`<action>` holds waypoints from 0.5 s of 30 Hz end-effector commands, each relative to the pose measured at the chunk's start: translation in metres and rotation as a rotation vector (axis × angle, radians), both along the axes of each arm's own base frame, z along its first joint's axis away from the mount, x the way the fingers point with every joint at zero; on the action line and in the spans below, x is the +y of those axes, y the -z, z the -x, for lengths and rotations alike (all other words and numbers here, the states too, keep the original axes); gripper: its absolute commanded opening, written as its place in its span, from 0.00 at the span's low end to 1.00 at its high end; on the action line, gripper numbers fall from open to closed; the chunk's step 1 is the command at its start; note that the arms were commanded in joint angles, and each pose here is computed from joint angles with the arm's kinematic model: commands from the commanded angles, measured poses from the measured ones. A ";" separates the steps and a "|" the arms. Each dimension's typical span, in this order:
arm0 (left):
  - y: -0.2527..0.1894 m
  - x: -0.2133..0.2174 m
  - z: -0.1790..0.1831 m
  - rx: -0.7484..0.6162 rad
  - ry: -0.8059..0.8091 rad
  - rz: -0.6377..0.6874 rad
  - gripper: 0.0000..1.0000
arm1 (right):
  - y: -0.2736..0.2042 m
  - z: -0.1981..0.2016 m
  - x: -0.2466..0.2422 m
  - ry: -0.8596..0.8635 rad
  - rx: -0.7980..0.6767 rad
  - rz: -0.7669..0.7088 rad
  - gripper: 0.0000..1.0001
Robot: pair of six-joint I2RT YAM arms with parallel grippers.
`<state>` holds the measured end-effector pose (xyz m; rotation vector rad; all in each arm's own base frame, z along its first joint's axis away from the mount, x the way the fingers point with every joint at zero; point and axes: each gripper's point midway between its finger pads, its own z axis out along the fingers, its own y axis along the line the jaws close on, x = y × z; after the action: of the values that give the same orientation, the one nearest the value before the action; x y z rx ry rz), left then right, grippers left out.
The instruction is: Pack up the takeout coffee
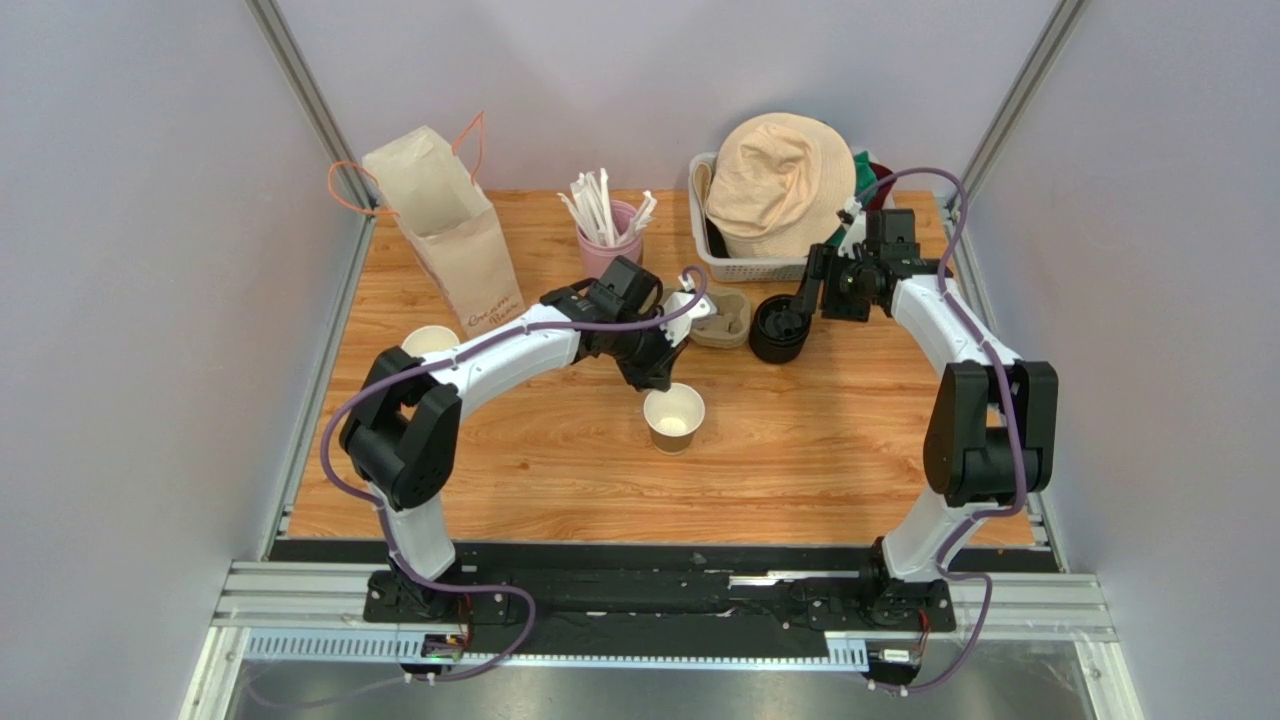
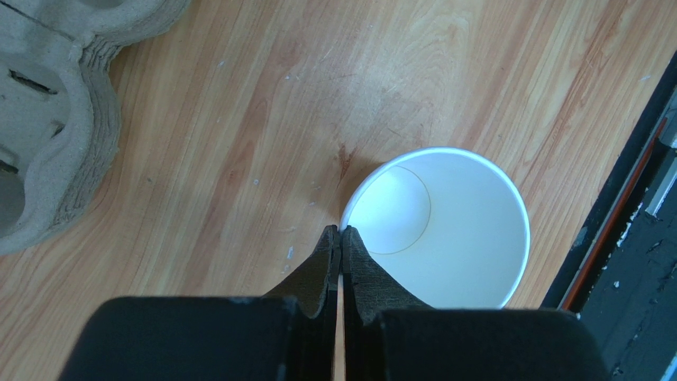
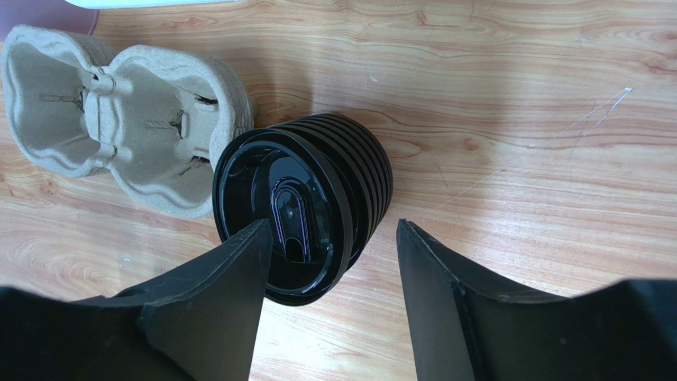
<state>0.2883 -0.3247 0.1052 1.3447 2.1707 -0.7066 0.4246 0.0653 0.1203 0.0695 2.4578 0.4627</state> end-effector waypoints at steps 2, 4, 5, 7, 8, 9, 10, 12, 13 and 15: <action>-0.001 -0.008 0.003 0.003 0.005 0.018 0.05 | -0.001 -0.007 0.005 -0.009 -0.022 -0.036 0.58; 0.000 -0.009 0.005 0.004 0.008 0.016 0.06 | 0.000 -0.006 0.006 -0.010 -0.017 -0.039 0.56; -0.001 -0.009 0.005 0.004 0.009 0.018 0.06 | 0.000 -0.007 0.007 -0.011 -0.020 -0.039 0.56; -0.001 -0.010 0.007 0.007 0.015 0.017 0.07 | 0.001 -0.007 0.006 -0.009 -0.016 -0.042 0.54; -0.001 -0.011 0.007 0.006 0.017 0.017 0.08 | 0.001 -0.006 0.006 -0.010 -0.015 -0.043 0.54; -0.001 -0.012 0.008 0.005 0.021 0.018 0.08 | 0.002 -0.006 0.007 -0.008 -0.011 -0.044 0.53; 0.000 -0.012 0.010 0.010 0.023 0.016 0.08 | 0.004 -0.006 0.007 -0.009 -0.005 -0.045 0.53; 0.001 -0.013 0.011 0.011 0.028 0.015 0.11 | 0.006 -0.005 0.007 -0.010 0.003 -0.047 0.52; 0.001 -0.013 0.011 0.012 0.032 0.015 0.11 | 0.007 -0.006 0.007 -0.010 0.006 -0.047 0.52; 0.000 -0.013 0.011 0.007 0.034 0.013 0.17 | 0.007 -0.005 0.007 -0.010 0.006 -0.049 0.51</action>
<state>0.2803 -0.3315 0.1052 1.3730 2.1583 -0.7157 0.4247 0.0704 0.1120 0.0747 2.4755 0.5033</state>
